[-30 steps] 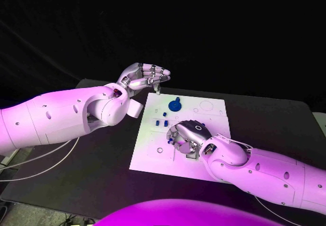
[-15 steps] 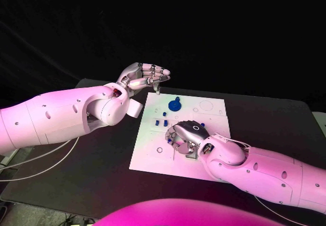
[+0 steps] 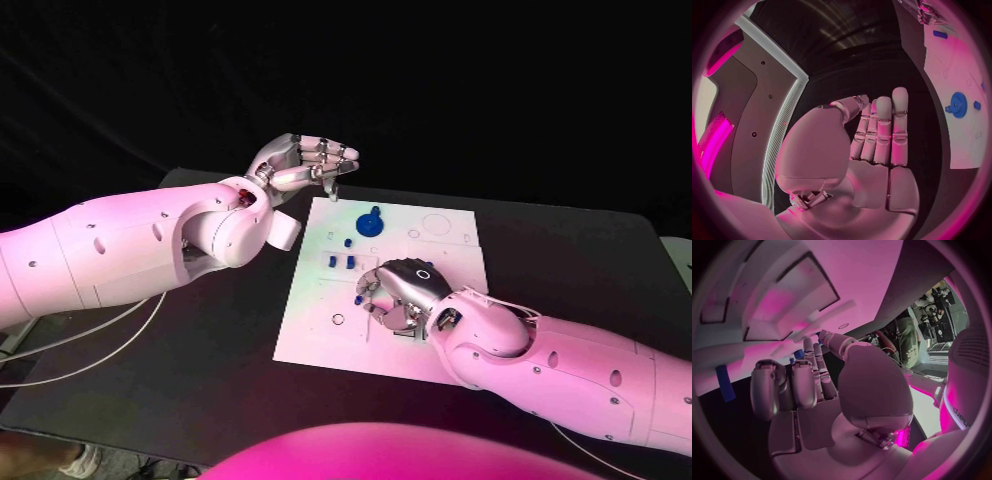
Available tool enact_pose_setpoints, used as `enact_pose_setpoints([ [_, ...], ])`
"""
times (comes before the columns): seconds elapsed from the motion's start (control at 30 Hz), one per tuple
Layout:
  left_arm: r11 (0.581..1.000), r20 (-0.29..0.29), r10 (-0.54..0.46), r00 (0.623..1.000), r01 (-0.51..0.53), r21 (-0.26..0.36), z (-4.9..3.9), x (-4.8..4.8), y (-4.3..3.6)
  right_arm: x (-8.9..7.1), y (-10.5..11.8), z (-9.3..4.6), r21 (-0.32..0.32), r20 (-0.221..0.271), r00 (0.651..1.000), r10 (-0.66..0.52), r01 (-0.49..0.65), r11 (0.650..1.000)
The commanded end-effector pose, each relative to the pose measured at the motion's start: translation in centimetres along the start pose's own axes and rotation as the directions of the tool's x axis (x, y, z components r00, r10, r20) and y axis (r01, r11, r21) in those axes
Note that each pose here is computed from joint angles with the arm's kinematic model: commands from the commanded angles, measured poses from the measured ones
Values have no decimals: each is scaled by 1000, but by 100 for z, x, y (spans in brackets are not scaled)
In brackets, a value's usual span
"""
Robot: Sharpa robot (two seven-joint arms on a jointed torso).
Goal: Assemble the parts on the task board
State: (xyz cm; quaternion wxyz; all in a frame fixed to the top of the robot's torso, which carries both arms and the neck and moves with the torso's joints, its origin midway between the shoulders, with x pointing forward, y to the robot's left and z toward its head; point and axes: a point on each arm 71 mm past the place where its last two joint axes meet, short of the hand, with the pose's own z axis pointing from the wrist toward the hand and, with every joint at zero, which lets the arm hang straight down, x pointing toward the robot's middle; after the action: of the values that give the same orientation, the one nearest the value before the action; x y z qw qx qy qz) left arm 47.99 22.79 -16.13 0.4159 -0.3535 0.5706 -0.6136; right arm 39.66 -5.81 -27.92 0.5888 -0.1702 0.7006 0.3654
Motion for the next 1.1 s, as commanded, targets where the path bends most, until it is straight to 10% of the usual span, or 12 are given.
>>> enact_pose_setpoints([
  [0.03, 1000, -2, -6, 1000, 6, 3, -2, 3, -8, -66, 11, -43, 4, 55, 998, -9, 9, 1000],
  [0.47, 1000, -1, -5, 1000, 5, 0, -13, -20, -5, -593, -201, -326, 39, 155, 988, 11, -17, 999],
  [0.67, 1000, -6, -7, 1000, 7, -1, -13, -18, -2, -973, -586, -401, 132, 81, 996, -24, 13, 991],
  [1.1, 1000, -9, -8, 1000, 8, -1, -8, -10, 1, -989, -786, -383, 152, -75, 984, -160, 170, 974],
])
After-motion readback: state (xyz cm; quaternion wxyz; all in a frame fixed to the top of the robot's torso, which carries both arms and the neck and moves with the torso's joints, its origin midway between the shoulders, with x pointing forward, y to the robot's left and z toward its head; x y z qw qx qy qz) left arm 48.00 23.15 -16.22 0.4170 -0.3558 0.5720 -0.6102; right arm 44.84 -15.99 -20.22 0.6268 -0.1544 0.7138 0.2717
